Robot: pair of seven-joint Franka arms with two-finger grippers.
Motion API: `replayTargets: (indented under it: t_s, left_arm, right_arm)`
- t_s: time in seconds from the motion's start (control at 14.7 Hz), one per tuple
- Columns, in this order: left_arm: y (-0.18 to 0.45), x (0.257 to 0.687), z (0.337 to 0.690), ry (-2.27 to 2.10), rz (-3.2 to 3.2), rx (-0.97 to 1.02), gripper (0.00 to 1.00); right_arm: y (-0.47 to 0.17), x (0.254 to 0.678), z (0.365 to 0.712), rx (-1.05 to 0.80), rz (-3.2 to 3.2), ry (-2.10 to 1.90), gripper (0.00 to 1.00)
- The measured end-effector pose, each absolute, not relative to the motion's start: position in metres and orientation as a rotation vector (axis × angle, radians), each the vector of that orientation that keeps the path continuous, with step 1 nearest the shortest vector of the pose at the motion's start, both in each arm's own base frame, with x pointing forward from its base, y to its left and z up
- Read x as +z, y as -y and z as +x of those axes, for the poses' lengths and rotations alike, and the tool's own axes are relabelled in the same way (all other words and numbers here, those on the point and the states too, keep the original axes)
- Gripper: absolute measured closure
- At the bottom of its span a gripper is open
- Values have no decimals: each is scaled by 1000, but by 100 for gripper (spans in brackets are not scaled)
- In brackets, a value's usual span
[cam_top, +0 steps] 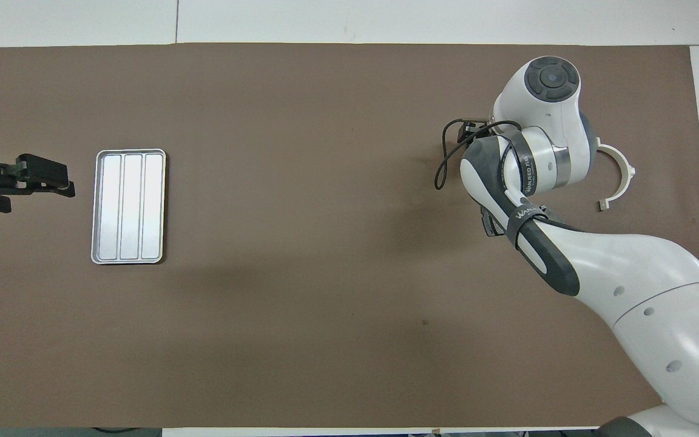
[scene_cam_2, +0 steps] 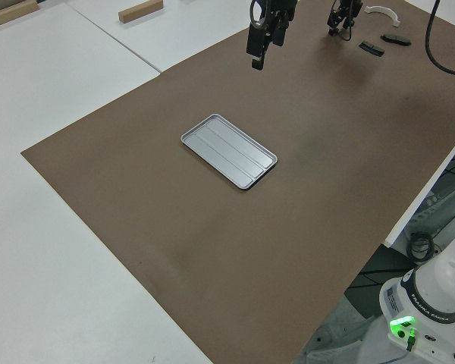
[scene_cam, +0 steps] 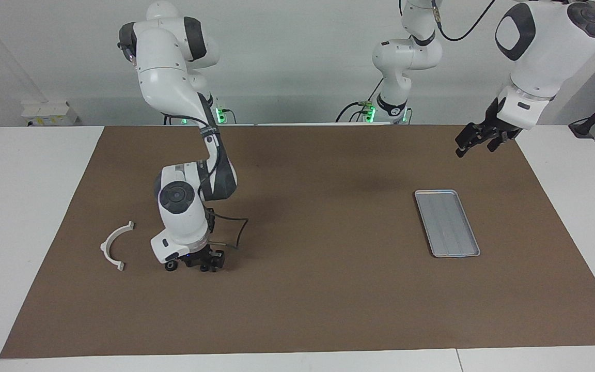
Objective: Pick bearing gear from pile to tray
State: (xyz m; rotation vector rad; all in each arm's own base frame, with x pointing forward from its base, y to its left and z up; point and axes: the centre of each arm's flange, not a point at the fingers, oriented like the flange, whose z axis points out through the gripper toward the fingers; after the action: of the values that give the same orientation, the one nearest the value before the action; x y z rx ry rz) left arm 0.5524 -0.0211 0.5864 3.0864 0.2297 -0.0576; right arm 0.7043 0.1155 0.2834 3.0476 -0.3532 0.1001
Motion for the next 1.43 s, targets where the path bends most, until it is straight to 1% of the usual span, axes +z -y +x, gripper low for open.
replayTargets:
  t_s: [0.14,0.2,0.27,0.34,0.41,0.48,0.55,1.16,1.3,1.43]
  left_arm:
    - [21,586,552,-230,3086,-58,0]
    - [21,586,552,-230,3086,-58,0]
    - [21,586,552,-230,3086,-58,0]
    - [21,586,552,-230,3086,-58,0]
    - [21,586,552,-230,3086,-58,0]
    - [21,586,552,-230,3086,-58,0]
    - [21,586,552,-230,3086,-58,0]
    - [21,586,552,-230,3086,-58,0]
    - [21,586,552,-230,3086,-58,0]
    - [21,586,552,-230,3086,-58,0]
  right_arm:
    - [-116,284,705,104,3048,365,31]
    - [-116,285,705,107,3051,370,39]
    - [-116,285,705,107,3051,375,39]
    - [-117,286,705,109,3056,381,44]
    - [-118,287,706,113,3062,385,55]
    - [-119,288,706,115,3063,386,69]
    - [-119,288,707,116,3064,388,77]
    - [-110,293,709,97,3055,410,76]
    - [-109,317,711,26,3035,418,76]
    - [-109,364,707,-33,3020,421,76]
